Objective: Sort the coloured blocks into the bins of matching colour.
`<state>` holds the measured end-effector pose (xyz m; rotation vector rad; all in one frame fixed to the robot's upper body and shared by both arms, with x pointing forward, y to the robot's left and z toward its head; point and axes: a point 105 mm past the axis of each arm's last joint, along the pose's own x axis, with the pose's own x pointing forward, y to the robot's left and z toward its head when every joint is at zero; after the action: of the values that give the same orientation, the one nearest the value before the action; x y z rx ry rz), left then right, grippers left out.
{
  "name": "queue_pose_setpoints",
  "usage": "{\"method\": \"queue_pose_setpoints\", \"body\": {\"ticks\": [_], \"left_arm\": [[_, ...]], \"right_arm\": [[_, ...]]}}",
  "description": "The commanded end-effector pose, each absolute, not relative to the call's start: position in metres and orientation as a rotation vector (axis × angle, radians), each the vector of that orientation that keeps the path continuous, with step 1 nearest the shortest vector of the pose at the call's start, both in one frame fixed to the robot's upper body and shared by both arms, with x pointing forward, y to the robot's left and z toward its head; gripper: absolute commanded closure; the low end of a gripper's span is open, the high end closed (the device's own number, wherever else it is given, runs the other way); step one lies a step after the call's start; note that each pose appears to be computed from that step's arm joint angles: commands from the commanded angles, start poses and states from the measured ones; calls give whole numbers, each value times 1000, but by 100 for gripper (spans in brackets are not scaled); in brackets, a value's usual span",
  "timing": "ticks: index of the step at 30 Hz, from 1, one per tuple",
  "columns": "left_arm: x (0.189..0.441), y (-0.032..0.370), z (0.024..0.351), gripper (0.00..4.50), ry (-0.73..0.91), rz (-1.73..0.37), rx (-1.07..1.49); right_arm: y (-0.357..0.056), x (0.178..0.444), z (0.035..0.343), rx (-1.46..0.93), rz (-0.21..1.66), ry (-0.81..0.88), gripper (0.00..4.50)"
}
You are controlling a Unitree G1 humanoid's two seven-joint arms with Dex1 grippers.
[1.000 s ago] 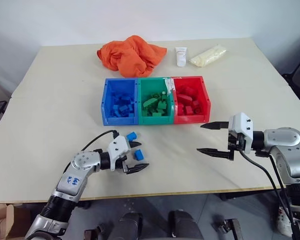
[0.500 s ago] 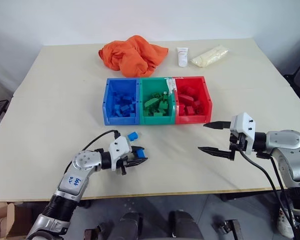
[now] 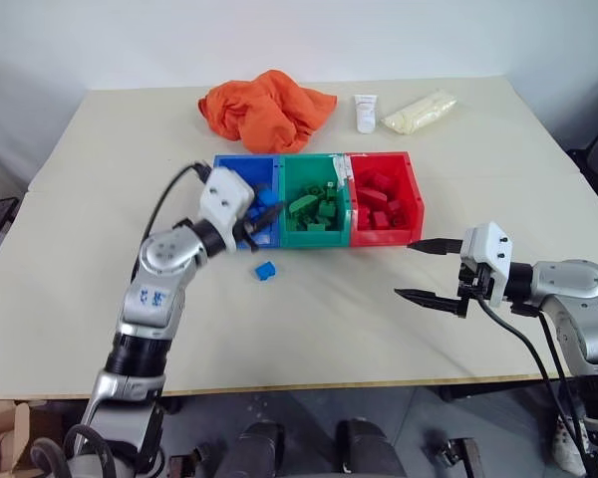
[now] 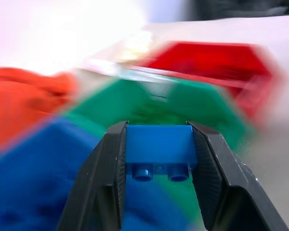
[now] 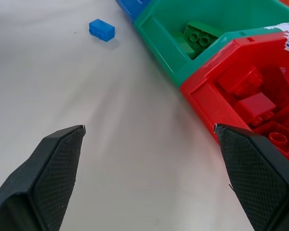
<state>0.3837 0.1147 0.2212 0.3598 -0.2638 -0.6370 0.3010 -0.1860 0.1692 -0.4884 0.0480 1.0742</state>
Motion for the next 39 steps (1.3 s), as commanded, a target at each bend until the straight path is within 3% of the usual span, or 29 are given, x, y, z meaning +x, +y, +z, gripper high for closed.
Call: {"method": "queue_pose_setpoints", "body": {"ticks": [1, 9, 17, 21, 29, 34, 39], "left_arm": [[397, 127, 227, 228, -278, -534, 395], [401, 129, 232, 3, -295, -523, 412], [363, 131, 211, 3, -236, -771, 441], [316, 149, 185, 3, -90, -984, 441], [255, 220, 140, 3, 259, -1068, 441], [246, 233, 135, 3, 291, -1042, 437], [257, 210, 140, 3, 199, -1022, 417]], "right_arm": [[-185, 298, 182, -498, 1065, -8, 0], [-187, 296, 181, -493, 1053, -9, 0], [-188, 298, 180, -492, 1062, -5, 0], [-188, 301, 180, -494, 1083, 3, 0], [-189, 307, 179, -496, 1123, 16, 0], [-187, 313, 181, -502, 1137, 12, 0], [-184, 316, 183, -505, 1149, 5, 0]]}}
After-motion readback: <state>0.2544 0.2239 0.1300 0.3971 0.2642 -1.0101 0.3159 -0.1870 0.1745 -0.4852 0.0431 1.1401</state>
